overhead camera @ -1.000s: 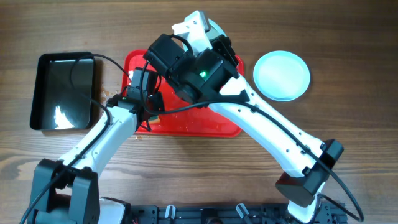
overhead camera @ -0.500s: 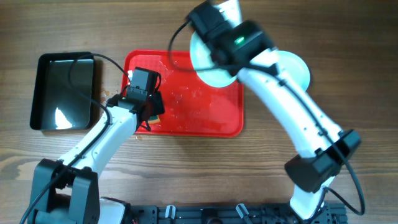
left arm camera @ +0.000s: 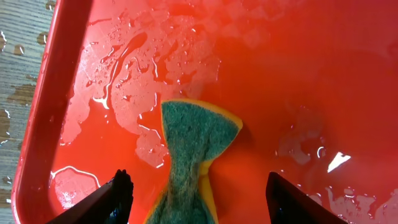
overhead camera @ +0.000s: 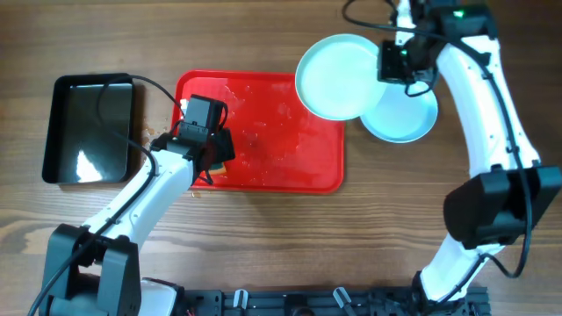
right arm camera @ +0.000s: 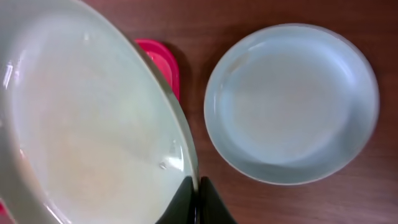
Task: Clean dirty plates on tray and stack at the side
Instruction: 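Lower the plate onto the stack right of the tray and release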
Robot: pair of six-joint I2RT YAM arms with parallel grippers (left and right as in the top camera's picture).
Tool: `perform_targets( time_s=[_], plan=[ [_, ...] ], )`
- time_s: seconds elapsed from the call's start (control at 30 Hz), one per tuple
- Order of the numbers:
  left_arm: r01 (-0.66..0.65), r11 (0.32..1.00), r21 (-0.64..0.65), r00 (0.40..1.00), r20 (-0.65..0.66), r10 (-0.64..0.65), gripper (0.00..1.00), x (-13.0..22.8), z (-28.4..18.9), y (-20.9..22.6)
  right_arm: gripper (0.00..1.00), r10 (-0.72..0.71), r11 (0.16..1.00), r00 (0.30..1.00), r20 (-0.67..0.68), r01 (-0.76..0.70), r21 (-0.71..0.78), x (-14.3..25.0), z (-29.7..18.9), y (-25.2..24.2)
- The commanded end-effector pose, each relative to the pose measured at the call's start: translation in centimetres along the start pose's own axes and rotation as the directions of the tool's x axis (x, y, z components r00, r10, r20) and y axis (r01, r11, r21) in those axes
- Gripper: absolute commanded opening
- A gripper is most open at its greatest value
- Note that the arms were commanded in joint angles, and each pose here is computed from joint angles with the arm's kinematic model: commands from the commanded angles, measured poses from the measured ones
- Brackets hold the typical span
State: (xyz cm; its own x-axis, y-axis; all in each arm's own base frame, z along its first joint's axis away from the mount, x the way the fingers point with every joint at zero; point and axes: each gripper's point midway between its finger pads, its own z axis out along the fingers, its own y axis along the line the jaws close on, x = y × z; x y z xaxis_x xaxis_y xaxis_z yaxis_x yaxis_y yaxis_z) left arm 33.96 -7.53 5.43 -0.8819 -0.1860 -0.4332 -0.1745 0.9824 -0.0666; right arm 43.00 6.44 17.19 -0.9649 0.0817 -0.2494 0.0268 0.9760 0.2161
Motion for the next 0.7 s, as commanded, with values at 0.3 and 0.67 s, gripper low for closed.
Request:
perform_targets(
  time_s=[0.3,0.67],
  plan=[
    [-0.014,0.999,-0.05,0.996,-0.088,0.01,0.52,2.0,3.8,0.7,0.04,0.105,0.984,0.991,-0.077,-0.115,-0.135,1.9,2.4,-3.0],
    [-0.016,0.998,-0.053,0.995,-0.095,0.011,0.04,2.2,4.2,0.7,0.04,0.208,0.977,0.978,-0.014,-0.208,-0.052,0.7,2.1,-4.4]
  ],
)
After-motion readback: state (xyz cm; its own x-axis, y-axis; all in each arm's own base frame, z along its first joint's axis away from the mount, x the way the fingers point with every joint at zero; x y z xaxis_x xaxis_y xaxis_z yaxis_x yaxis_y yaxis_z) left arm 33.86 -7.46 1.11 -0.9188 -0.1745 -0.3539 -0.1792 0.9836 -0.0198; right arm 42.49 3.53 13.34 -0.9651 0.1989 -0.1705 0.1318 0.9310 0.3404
